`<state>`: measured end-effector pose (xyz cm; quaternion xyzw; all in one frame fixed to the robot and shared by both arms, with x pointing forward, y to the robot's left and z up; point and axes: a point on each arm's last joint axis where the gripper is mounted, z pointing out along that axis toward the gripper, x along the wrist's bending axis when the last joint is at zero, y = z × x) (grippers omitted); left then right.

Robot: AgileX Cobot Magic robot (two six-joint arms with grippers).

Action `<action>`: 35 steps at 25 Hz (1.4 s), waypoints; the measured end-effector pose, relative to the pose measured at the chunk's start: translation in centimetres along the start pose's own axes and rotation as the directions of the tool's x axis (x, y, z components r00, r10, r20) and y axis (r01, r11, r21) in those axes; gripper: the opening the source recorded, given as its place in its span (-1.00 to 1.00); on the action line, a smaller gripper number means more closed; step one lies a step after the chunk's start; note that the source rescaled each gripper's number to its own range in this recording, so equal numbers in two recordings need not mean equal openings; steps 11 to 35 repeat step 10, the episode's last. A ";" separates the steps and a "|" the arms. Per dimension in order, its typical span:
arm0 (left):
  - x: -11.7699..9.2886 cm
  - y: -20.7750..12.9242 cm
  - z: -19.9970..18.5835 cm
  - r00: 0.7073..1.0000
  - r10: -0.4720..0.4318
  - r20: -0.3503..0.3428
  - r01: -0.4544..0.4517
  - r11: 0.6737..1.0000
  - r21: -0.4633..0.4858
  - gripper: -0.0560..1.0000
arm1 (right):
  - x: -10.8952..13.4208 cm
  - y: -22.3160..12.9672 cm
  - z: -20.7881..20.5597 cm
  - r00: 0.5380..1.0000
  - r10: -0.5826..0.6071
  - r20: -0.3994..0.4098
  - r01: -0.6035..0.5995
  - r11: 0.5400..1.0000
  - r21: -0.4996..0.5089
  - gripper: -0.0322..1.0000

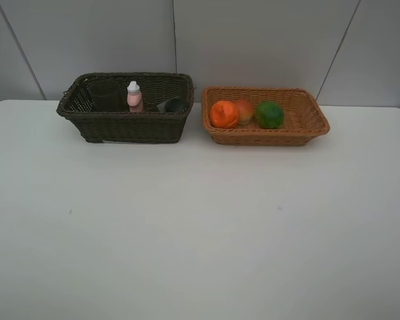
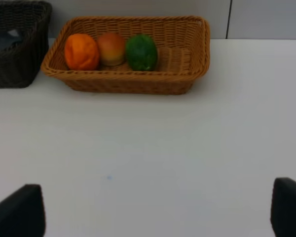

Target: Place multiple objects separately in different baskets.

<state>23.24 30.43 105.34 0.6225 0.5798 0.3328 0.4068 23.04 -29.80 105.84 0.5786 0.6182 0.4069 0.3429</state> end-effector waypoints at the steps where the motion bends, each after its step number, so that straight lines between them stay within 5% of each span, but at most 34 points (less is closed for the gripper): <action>1: 0.0 0.0 0.0 1.000 -0.009 -0.017 0.009 1.000 -0.001 0.91 | 0.0 0.0 0.0 1.000 0.000 0.000 0.000 1.000 0.000 0.97; 6: -0.1 0.0 0.0 0.996 -0.039 -0.076 0.038 0.999 -0.006 0.91 | 0.0 0.0 0.0 1.000 0.000 0.000 0.000 1.000 0.000 0.97; 35: -0.1 0.0 0.0 0.996 -0.040 -0.077 0.039 0.999 -0.006 0.91 | 0.0 0.0 0.0 1.000 0.000 0.000 0.000 1.000 0.000 0.97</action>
